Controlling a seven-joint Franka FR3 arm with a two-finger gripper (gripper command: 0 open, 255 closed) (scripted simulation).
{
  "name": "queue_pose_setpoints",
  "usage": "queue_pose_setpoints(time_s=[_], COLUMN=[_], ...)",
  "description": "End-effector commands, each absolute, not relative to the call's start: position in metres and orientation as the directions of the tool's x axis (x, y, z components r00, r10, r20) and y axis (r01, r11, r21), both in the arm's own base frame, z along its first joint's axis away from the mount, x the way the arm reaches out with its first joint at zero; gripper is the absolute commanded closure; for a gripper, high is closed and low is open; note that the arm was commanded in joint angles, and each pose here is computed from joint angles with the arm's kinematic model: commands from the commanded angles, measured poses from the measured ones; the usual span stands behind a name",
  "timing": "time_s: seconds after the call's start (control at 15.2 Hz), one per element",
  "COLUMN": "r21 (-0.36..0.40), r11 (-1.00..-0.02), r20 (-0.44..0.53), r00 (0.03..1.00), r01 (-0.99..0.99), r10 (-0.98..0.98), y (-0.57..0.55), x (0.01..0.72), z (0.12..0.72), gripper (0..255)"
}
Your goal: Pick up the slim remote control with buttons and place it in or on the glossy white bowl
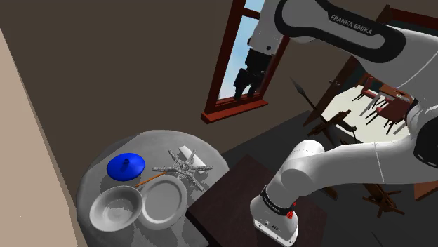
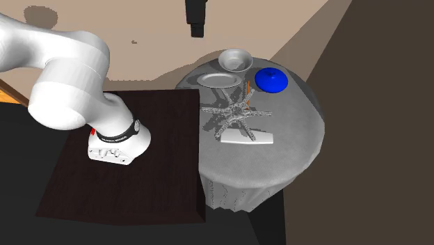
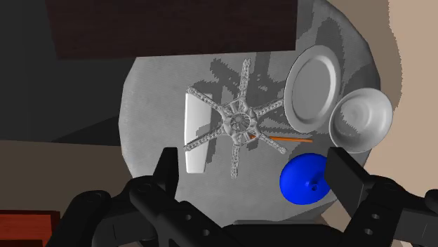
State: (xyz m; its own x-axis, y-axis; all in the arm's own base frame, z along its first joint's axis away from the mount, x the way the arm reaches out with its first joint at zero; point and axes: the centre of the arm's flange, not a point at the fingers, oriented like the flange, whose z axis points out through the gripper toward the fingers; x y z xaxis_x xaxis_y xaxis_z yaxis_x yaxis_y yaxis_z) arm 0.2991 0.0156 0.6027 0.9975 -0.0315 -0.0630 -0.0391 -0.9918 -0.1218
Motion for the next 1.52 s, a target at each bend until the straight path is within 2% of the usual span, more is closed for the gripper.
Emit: queue_pose_setpoints(time_s=[0.0,1.45], r21=[-0.122,-0.054], r11=[-0.992,-0.995], r20=[-0.063,-0.040], r00=[0.998,0.996], r01=[-0.039,-0.084], r10=[-0.032,-0.082], y=[0.016,0.024], x=[0.299,0.410], z=[0.603,0.337], gripper=[0,0])
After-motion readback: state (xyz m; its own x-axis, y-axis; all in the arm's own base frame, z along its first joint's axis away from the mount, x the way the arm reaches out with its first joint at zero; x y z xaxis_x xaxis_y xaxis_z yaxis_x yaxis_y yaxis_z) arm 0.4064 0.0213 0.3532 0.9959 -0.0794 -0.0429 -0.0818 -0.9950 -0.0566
